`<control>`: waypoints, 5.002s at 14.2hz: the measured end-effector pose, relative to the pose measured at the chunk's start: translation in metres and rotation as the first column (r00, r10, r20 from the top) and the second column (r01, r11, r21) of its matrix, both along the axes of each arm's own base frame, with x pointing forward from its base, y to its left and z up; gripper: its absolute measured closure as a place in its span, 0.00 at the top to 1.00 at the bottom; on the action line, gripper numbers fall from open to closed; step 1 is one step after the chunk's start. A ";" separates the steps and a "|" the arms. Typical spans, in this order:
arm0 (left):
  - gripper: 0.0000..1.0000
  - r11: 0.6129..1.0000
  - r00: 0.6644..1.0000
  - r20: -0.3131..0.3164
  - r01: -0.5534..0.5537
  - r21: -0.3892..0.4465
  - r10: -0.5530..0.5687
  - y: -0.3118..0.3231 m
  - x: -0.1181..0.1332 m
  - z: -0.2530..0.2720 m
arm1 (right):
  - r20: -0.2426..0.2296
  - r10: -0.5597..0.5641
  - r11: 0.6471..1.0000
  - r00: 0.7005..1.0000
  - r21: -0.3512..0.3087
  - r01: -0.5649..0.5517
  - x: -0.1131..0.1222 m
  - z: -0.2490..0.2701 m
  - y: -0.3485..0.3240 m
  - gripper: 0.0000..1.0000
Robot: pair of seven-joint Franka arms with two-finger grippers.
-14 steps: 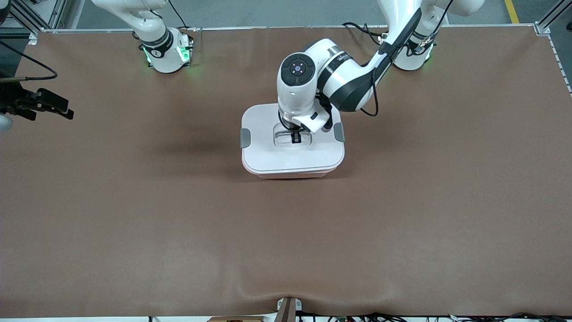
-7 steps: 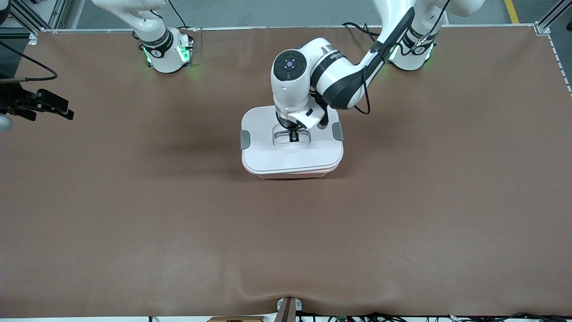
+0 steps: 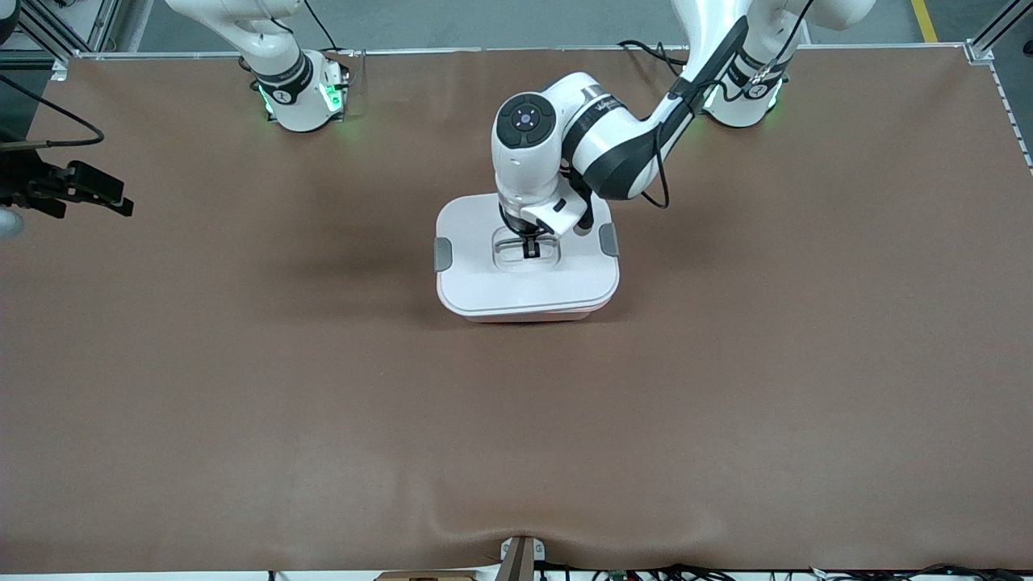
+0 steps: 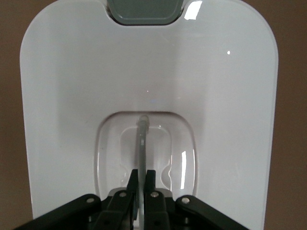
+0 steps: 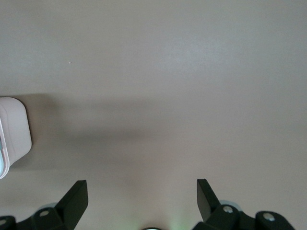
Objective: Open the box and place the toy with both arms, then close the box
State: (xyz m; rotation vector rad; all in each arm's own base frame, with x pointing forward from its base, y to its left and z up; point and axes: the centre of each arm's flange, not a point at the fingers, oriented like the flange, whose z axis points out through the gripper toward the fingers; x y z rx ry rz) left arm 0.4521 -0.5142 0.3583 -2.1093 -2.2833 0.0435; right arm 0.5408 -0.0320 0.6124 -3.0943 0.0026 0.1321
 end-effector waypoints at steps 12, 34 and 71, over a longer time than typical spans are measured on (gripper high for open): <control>0.07 1.000 0.999 0.028 0.017 -0.020 -0.016 -0.005 -0.005 -0.005 | -0.009 0.000 1.000 1.000 0.000 0.000 0.002 -0.005 0.000 1.00; 0.07 0.994 0.993 0.033 0.112 -0.001 -0.112 -0.005 -0.009 -0.011 | -0.014 0.000 1.000 1.000 0.000 0.000 0.004 -0.008 0.000 1.00; 0.26 0.996 0.995 0.055 0.081 0.048 -0.084 0.005 0.013 -0.013 | -0.013 0.000 1.000 1.000 0.000 0.000 0.004 -0.008 0.000 1.00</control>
